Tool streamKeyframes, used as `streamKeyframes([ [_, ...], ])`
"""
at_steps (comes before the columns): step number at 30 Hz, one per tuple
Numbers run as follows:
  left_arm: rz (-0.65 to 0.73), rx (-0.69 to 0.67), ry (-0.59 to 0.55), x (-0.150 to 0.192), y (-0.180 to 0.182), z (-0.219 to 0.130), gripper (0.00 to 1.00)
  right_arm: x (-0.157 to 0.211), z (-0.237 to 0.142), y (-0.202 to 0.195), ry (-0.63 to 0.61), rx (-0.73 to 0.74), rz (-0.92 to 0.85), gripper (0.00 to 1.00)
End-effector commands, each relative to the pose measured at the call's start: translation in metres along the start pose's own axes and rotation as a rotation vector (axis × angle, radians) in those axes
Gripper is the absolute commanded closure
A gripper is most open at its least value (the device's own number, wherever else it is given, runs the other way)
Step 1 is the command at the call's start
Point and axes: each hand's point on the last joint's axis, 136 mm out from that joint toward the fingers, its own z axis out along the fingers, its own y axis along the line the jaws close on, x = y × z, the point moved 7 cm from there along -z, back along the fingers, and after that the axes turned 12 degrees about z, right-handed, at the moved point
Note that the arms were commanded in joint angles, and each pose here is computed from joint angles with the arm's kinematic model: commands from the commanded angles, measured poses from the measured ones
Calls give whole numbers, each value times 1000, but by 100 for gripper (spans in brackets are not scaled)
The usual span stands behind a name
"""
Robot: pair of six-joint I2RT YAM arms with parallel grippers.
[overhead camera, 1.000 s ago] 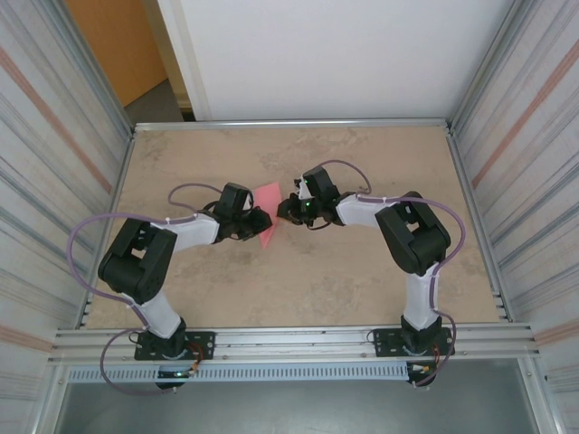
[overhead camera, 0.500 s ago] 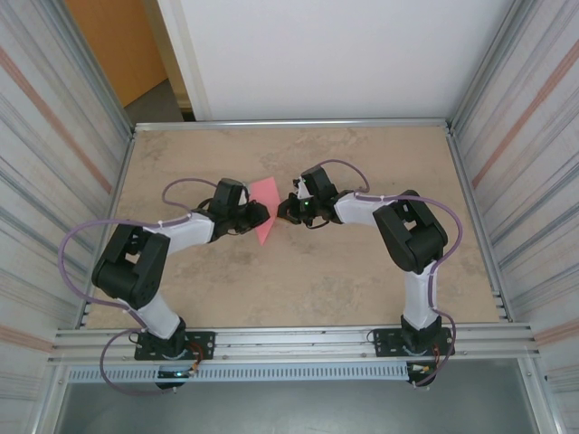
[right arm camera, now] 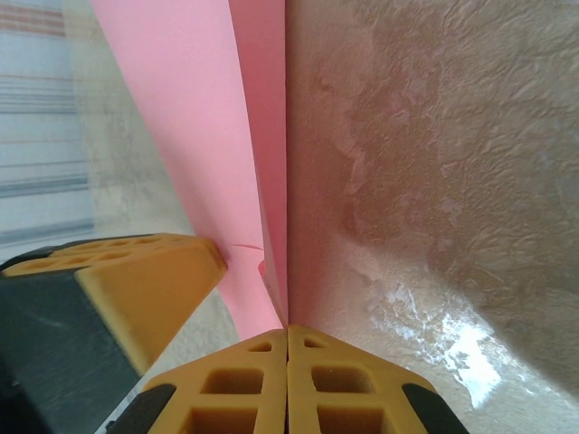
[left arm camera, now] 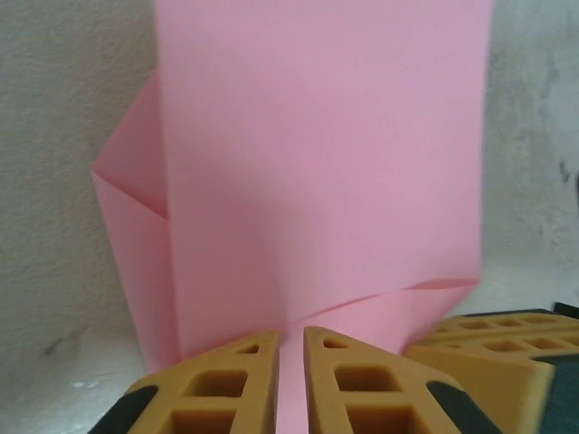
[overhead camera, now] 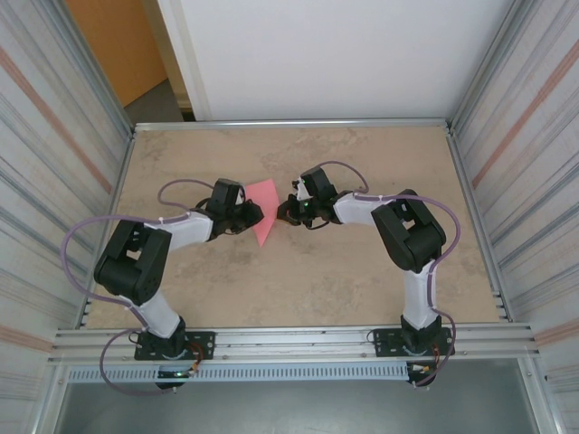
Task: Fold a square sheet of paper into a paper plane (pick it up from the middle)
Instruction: Fold the wing for the fifth time at the center of the table.
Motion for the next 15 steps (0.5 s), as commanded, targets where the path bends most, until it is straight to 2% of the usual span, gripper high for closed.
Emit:
streamKeyframes([
  [1, -9, -55, 23, 3, 11, 7, 85, -3, 2, 7, 8, -18, -24, 92],
  [8, -24, -91, 42, 12, 21, 9, 87, -5, -6, 9, -21, 13, -32, 78],
  [15, -12, -51, 104, 21, 23, 17, 87, -10, -25, 4, -88, 47, -21, 70],
])
